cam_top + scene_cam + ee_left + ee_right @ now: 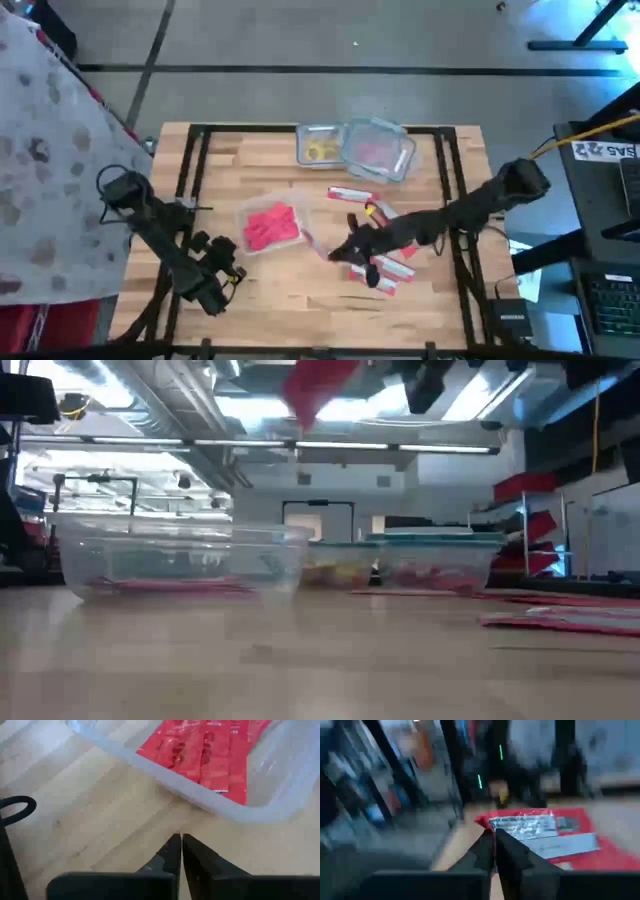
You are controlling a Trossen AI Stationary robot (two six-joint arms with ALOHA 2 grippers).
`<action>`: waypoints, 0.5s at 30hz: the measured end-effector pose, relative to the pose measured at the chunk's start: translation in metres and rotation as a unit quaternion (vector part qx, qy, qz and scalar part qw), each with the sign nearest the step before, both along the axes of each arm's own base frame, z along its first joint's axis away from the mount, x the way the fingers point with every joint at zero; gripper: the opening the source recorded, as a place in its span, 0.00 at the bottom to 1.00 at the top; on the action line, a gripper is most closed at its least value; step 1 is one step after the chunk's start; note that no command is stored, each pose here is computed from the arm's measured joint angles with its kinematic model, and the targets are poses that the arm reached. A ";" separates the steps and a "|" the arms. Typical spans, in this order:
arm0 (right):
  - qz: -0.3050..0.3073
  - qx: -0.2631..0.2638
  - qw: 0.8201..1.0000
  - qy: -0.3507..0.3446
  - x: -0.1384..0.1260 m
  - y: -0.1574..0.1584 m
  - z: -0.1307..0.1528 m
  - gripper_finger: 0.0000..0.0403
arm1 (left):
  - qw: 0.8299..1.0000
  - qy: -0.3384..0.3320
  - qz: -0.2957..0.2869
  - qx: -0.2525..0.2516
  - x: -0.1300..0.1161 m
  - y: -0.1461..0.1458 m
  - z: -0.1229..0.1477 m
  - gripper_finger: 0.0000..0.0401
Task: Sort candy
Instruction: Put the pink strip candy into the rectangular transparent bin
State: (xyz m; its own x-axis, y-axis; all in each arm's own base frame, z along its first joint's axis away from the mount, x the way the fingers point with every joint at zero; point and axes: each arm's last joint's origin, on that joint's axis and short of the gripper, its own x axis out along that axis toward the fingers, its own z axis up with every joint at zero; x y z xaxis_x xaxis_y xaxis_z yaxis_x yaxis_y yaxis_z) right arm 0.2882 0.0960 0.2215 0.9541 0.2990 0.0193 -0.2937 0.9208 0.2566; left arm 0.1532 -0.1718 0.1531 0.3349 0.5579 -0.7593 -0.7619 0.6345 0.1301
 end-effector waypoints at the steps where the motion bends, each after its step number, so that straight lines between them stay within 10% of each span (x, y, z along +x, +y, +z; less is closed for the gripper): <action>1: -0.003 0.009 1.000 -0.014 0.001 -0.004 0.001 0.00 | 1.000 -0.001 0.000 0.001 0.000 0.000 0.000 0.00; 15: 0.026 0.123 0.991 0.047 0.109 -0.058 -0.010 0.00 | 1.000 -0.001 0.000 0.005 0.000 0.001 0.000 0.00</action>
